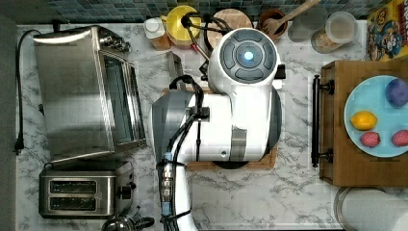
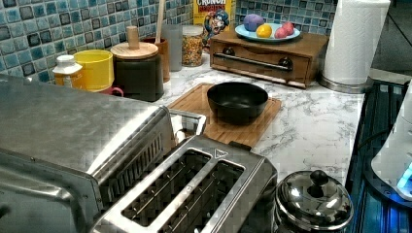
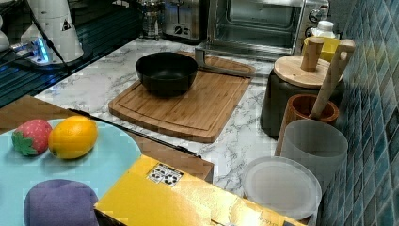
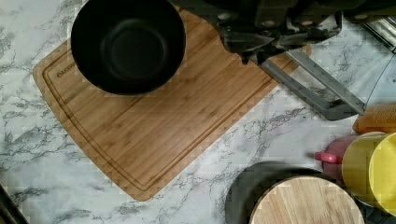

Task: Pick up the bowl.

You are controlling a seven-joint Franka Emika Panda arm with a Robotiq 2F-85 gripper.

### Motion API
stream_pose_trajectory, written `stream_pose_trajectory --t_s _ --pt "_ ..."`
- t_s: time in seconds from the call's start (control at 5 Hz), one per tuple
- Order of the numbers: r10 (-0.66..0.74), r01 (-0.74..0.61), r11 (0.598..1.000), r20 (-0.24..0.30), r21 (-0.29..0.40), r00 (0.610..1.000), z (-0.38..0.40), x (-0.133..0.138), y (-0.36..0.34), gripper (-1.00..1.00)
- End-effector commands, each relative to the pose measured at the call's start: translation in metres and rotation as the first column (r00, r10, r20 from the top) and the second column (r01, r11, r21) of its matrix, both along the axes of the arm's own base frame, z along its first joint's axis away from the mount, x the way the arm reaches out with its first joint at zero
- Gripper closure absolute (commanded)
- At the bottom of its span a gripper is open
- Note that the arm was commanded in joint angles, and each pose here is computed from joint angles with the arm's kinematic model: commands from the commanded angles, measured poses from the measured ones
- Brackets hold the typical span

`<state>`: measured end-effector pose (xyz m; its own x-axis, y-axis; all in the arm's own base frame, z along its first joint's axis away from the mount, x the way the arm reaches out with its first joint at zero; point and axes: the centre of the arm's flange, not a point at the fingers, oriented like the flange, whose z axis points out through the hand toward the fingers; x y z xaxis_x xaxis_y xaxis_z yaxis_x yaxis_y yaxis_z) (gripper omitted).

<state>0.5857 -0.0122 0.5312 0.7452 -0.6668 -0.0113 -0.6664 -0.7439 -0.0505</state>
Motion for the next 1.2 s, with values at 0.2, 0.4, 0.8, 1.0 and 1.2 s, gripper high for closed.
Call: stream_pose_trajectory --t_s 0.2,0.4,0.8,1.0,1.2 --pt "0.016 -0.016 1.000 0.003 0.001 1.000 -0.001 0.001 0.003 1.00" --pt "0.046 -0.046 0.999 -0.006 0.021 0.999 -0.022 -0.038 -0.012 1.00" --pt "0.001 -0.001 1.000 0.007 -0.004 1.000 -0.049 -0.090 -0.050 1.00" --pt "-0.046 0.046 0.998 -0.007 -0.034 0.999 -0.063 -0.099 -0.069 1.00" --pt "-0.080 0.079 0.996 -0.015 -0.051 0.997 -0.074 -0.110 -0.089 0.86"
